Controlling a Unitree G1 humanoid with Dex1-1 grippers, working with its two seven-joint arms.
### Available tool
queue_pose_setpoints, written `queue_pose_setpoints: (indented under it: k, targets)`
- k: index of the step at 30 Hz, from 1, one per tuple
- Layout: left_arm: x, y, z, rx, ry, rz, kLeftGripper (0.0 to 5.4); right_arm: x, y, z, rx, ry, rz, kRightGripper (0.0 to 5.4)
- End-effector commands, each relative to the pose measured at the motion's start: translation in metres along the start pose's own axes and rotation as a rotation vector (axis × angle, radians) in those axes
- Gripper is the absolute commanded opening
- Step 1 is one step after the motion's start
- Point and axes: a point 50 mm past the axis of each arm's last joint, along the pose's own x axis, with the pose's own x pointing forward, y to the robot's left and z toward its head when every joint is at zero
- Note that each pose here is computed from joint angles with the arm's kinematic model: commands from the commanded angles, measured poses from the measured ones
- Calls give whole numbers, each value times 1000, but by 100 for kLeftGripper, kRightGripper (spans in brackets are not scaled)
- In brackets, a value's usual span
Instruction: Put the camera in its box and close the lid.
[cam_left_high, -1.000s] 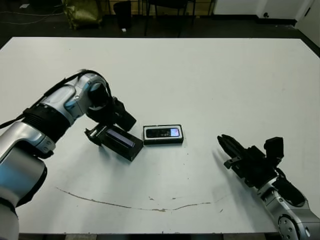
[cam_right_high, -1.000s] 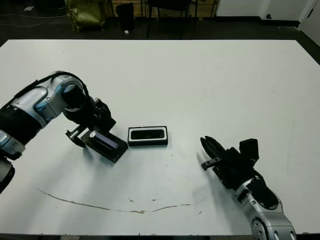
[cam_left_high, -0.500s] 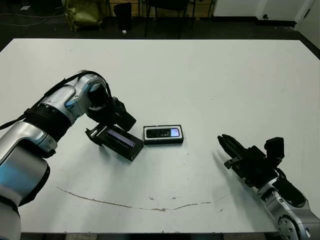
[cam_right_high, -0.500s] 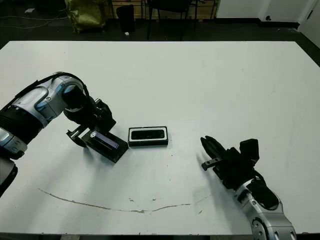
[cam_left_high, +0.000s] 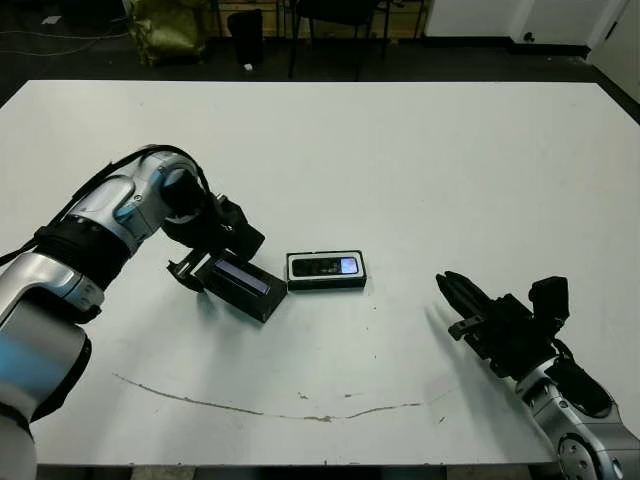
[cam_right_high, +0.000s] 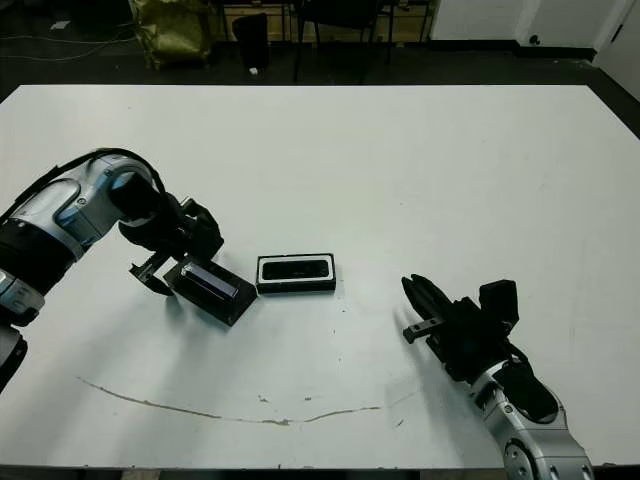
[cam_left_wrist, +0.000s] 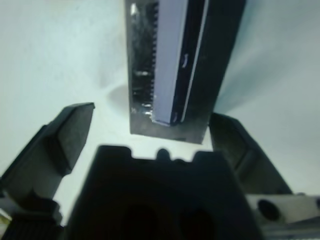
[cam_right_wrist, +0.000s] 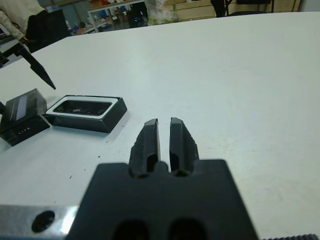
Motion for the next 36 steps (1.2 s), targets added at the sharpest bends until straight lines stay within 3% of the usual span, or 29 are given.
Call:
queue_pose_setpoints:
  k: [1, 7, 12, 21, 32, 36]
  targets:
    - [36, -22, 3, -15, -44, -96, 403, -1, 0, -5, 21, 27, -3, 0]
    - [33, -23, 2, -59, -35, -152, 262, -1, 0, -7, 21, 26, -1, 0]
    - [31, -23, 3, -46, -5, -181, 206, -2, 0, -7, 13, 30, -4, 0]
    - [27, -22, 1, -83, -3, -181, 205, -1, 1, -7, 21, 46, -12, 0]
    - [-9, -12, -21, -168, 30, -93, 205, 2, 1, -10, 44, 54, -4, 0]
    - [-27, -11, -33, -193, 51, -65, 205, 3, 1, -9, 4, 54, -5, 0]
